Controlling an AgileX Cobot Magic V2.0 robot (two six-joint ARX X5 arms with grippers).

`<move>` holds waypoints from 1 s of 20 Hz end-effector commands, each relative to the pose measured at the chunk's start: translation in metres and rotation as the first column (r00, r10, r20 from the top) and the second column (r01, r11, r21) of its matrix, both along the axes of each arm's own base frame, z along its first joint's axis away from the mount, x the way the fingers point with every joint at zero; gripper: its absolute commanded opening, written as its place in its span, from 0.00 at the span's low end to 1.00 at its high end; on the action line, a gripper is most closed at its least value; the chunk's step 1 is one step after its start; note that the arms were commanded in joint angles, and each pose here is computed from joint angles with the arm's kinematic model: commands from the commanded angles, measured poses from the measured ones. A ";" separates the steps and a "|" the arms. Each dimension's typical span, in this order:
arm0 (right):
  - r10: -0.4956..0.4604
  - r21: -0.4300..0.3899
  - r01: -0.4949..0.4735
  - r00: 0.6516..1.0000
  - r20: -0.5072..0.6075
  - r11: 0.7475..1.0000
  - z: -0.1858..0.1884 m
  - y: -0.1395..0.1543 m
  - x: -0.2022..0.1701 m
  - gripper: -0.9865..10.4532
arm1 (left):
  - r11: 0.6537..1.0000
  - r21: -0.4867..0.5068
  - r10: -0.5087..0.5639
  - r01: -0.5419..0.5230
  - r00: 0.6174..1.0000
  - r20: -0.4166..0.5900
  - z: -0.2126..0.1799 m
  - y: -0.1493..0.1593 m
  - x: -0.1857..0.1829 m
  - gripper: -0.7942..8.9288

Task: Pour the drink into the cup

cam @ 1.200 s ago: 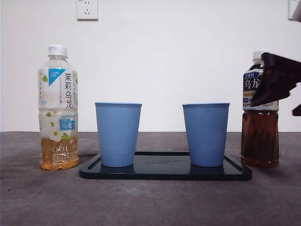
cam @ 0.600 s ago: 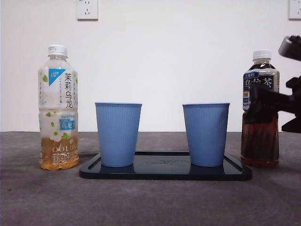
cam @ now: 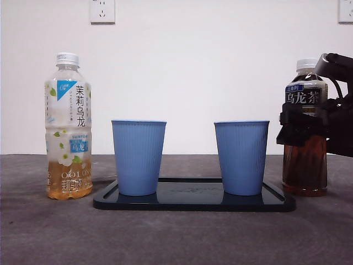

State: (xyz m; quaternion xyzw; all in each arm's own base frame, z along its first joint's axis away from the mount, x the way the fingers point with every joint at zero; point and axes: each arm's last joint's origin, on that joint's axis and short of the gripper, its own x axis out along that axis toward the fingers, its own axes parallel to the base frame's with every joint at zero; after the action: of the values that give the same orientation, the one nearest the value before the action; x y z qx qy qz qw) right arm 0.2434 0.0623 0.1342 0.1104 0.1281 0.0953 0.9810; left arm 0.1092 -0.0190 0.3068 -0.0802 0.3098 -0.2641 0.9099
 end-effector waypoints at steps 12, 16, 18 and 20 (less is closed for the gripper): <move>0.055 -0.051 -0.053 0.998 0.031 0.997 0.012 0.001 -0.003 0.13 | 1.000 0.009 -0.015 0.014 0.999 0.040 0.007 0.000 0.000 0.52; 0.059 -0.099 -0.055 0.998 0.037 0.994 0.032 -0.001 -0.011 0.13 | 1.000 0.009 -0.015 0.014 0.999 0.046 0.008 0.000 0.000 0.52; 0.068 -0.136 -0.064 0.997 0.025 0.989 0.046 -0.002 -0.014 0.13 | 1.000 0.009 -0.015 0.014 0.999 0.047 0.008 0.000 0.001 0.52; 0.078 -0.194 -0.077 0.997 -0.005 0.978 0.065 -0.002 -0.015 0.13 | 1.000 0.009 -0.015 0.014 0.999 0.047 0.008 0.000 0.001 0.52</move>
State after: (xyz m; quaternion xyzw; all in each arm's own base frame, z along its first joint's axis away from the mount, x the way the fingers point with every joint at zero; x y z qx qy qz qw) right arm 0.2226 0.0577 0.1805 0.0233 0.1905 0.1147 0.9747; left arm 0.1096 -0.0190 0.3073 -0.0793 0.3066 -0.2645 0.9109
